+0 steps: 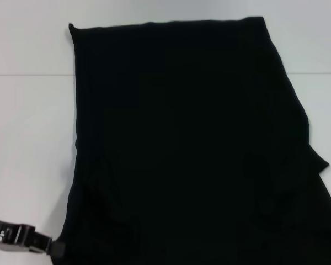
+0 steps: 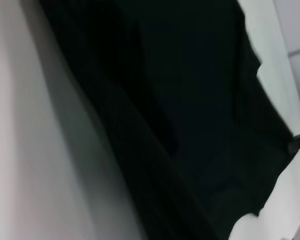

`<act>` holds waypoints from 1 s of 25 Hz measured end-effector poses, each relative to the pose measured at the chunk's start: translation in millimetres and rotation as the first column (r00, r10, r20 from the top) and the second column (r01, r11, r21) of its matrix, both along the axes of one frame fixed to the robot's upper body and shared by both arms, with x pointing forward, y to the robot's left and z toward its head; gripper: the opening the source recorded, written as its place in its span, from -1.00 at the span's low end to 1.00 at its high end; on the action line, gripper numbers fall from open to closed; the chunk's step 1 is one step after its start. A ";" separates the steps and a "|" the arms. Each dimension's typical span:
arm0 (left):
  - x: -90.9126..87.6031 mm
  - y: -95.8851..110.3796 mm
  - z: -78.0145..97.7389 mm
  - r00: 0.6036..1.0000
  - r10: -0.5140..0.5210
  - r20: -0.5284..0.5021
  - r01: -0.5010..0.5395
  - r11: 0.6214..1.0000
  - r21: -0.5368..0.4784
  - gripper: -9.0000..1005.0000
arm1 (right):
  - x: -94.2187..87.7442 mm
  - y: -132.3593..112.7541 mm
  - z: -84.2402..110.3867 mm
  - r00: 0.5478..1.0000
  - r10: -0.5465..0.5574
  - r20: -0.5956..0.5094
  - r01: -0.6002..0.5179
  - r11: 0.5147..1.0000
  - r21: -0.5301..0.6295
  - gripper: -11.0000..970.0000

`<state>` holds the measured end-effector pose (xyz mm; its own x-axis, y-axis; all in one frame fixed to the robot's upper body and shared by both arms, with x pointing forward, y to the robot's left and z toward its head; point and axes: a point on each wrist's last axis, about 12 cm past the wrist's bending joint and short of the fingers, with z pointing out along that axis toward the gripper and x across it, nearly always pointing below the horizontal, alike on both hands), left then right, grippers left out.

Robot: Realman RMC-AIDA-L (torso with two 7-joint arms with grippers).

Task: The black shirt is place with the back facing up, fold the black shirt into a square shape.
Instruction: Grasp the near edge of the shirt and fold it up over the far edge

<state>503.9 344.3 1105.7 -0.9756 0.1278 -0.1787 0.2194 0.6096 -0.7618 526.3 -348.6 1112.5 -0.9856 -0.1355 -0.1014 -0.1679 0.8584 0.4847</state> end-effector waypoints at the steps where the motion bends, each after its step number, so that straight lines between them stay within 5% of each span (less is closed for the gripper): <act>1: -2.1 0.5 -1.5 1.000 -0.005 -0.009 0.005 1.000 0.007 -0.93 | -4.5 -1.2 -1.0 1.000 -0.001 -0.010 0.001 1.000 0.004 -0.85; 6: -4.8 2.7 -2.3 1.000 -0.001 -0.007 0.001 1.000 0.002 -0.93 | -18.9 -2.1 -3.5 1.000 -0.010 -0.013 0.010 1.000 0.029 -0.85; 11: 14.8 0.3 8.5 0.995 0.054 0.081 -0.049 0.996 -0.073 -0.93 | -6.1 11.0 9.0 0.995 0.005 0.102 -0.024 0.981 0.190 -0.85; 19: 68.9 -21.6 11.3 0.951 0.279 0.131 -0.266 0.958 -0.105 -0.93 | 44.7 9.9 27.8 0.952 -0.141 0.273 0.046 0.943 0.329 -0.85; 25: 122.6 -44.0 25.3 0.870 0.444 0.215 -0.428 0.896 -0.118 -0.93 | 103.5 9.5 52.1 0.842 -0.275 0.465 0.158 0.949 0.274 -0.85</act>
<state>626.5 300.3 1131.0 -0.8595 -0.3205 -0.3982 0.1169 0.6352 -0.7635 629.8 -339.1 1164.6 -0.7984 0.1580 -0.5810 -0.2560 0.7843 0.5651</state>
